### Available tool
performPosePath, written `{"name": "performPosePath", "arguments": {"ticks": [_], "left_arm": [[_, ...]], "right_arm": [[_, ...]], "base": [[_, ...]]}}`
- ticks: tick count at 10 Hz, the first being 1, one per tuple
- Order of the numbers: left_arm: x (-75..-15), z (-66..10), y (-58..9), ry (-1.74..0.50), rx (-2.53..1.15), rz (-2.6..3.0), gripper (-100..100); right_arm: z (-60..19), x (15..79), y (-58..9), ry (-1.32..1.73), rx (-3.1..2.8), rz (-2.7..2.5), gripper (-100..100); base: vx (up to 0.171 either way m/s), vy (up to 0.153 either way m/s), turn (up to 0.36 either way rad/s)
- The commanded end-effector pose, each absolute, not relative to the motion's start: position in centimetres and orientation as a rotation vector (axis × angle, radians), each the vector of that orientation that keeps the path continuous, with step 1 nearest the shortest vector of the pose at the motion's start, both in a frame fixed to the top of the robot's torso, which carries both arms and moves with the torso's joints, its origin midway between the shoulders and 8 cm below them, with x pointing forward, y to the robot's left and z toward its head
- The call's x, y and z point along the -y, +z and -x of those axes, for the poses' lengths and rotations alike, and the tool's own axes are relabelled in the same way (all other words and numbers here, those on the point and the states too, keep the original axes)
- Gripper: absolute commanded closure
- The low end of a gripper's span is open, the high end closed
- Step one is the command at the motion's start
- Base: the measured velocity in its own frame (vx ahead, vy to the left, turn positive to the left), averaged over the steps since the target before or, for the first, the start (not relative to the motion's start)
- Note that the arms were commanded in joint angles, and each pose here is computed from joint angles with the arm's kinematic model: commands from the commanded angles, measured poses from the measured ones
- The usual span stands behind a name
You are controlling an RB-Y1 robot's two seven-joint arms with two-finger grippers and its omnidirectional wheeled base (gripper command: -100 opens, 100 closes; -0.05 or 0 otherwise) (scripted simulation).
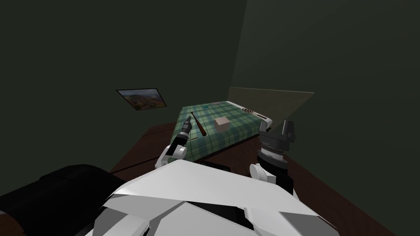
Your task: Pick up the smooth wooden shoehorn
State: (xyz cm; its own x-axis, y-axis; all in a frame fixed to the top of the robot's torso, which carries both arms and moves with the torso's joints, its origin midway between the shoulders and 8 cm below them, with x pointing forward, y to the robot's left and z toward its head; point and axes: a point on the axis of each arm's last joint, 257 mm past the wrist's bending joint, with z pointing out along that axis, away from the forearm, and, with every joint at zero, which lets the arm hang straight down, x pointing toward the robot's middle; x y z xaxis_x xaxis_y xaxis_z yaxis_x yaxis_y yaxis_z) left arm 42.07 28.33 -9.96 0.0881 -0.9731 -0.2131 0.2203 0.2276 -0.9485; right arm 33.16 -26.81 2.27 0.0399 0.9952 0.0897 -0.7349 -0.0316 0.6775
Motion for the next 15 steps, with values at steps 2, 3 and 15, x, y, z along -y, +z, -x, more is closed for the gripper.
{"name": "performPosePath", "arguments": {"ticks": [2,3,15], "left_arm": [[-29.2,-43.0,-12.7,-1.075,-1.144,0.998,-100],[-29.3,-43.1,-13.5,-1.061,-1.164,1.02,-100],[-31.7,-44.0,-24.3,-0.926,-1.349,1.365,-100]], "right_arm": [[-33.2,26.8,2.3,1.485,-0.504,-0.661,0],[-33.2,26.8,2.3,1.485,-0.504,-0.661,0],[-33.2,26.8,2.3,1.485,-0.504,-0.661,0]], "base": [[0.047,0.012,0.034],[0.048,0.011,0.028],[0.045,0.009,0.034]]}}
